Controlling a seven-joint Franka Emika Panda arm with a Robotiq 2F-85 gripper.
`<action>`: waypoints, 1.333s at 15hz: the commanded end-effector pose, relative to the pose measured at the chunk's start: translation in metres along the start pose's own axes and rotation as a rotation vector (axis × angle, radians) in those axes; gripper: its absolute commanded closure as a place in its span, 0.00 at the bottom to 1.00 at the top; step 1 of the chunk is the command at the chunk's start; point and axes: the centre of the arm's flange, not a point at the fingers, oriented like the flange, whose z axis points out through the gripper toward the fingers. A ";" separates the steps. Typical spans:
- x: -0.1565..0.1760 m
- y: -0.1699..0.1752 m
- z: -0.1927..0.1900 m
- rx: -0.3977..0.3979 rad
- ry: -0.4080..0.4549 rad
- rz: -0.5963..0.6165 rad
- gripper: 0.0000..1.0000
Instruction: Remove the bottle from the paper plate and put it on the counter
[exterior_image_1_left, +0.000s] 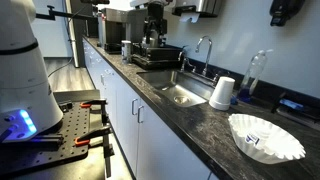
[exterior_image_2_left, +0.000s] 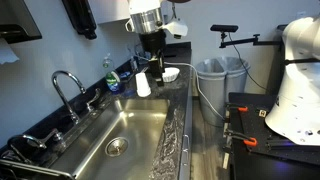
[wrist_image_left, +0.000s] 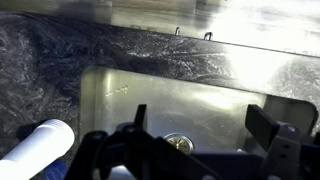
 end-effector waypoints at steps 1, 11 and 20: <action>0.000 0.000 0.000 0.000 0.000 0.000 0.00; 0.006 0.009 0.004 0.034 -0.001 0.050 0.00; 0.015 0.074 0.034 0.078 -0.034 0.332 0.00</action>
